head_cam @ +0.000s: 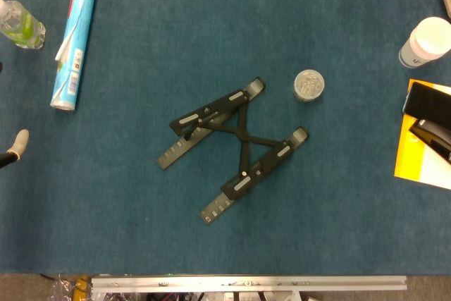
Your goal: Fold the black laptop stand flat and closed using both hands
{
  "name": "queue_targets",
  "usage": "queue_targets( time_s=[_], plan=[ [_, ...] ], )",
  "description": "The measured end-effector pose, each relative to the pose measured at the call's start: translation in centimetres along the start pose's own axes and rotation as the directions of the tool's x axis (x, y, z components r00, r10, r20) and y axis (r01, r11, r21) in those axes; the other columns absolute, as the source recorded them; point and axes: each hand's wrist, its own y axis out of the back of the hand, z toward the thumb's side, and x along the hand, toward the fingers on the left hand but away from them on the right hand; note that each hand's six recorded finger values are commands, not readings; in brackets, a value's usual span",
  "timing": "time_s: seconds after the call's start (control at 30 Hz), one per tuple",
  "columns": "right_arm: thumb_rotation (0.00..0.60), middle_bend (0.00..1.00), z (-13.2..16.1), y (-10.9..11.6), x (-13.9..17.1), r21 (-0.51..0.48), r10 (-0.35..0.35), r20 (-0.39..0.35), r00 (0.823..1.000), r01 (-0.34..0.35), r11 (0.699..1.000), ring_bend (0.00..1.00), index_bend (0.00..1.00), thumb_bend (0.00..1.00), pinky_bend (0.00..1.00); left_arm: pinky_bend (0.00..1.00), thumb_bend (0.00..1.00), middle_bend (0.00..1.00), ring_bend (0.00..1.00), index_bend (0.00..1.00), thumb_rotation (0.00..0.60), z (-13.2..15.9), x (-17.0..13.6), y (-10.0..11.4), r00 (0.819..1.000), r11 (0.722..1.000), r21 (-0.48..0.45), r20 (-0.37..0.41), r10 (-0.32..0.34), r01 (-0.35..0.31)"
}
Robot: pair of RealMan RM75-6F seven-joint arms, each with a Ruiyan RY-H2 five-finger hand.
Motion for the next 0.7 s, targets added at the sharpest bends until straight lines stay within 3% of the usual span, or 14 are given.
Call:
queue_targets(
  time_s=[0.4, 0.7],
  plan=[
    [0.6, 0.14, 0.8, -0.1, -0.5, -0.02, -0.001, -0.044, 0.999, 0.0, 1.0, 0.05, 0.13, 0.1, 0.1, 0.0, 0.26, 0.0, 0.0, 0.02, 0.6, 0.0, -0.2, 0.2, 1.0, 1.0, 0.0, -0.015, 0.006, -0.006],
    [0.6, 0.14, 4.7, -0.8, -1.7, -0.062, 0.05, -0.182, 0.982, -0.063, 0.996, 0.05, 0.13, 0.1, 0.1, 0.0, 0.26, 0.0, 0.0, 0.02, 0.6, 0.1, 0.0, 0.1, 1.0, 1.0, 0.005, -0.021, 0.002, -0.002]
  ],
)
